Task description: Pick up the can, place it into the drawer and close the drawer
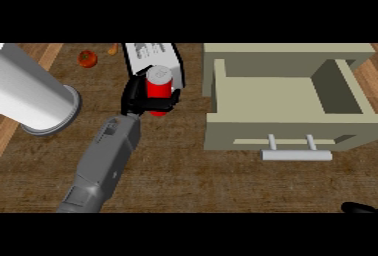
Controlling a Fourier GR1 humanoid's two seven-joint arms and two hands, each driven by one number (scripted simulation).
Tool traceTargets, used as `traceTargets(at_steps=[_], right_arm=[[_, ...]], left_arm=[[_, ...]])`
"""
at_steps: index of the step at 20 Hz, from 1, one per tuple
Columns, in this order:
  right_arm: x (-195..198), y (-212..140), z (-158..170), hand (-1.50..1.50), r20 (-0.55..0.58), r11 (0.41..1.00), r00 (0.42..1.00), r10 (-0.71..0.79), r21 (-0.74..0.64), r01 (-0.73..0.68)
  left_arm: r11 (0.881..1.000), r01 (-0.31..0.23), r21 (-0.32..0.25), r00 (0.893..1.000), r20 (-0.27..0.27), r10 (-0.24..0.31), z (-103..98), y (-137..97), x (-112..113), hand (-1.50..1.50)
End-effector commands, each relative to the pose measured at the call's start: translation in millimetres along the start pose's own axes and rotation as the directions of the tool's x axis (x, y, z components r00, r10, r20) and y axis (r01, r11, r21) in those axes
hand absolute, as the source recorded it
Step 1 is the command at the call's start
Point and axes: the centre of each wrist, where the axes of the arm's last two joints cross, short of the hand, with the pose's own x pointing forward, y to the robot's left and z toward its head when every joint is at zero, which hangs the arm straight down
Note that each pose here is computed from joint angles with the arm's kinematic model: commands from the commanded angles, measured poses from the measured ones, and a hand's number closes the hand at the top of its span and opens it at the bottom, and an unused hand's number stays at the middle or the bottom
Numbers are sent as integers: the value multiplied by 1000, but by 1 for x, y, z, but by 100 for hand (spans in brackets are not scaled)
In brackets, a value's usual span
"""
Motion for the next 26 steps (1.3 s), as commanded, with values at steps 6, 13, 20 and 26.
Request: traceTargets(at_steps=[6,13,20,26], right_arm=[[3,-1,-8,-150,-11,1000,1000,10,-14,-10],[-1,17,1,-150,8,1000,1000,-8,13,8],[1,4,1,-150,23,1000,1000,-3,12,3],[11,-10,-7,-150,33,1000,999,0,15,0]], left_arm=[[998,9,-59,1000,26,-8,-35,-62,114,150],[996,54,-75,997,56,-49,-35,-115,156,150],[994,76,-76,996,42,-73,-47,-149,209,150],[987,135,-82,991,16,-134,-70,-169,236,150]])
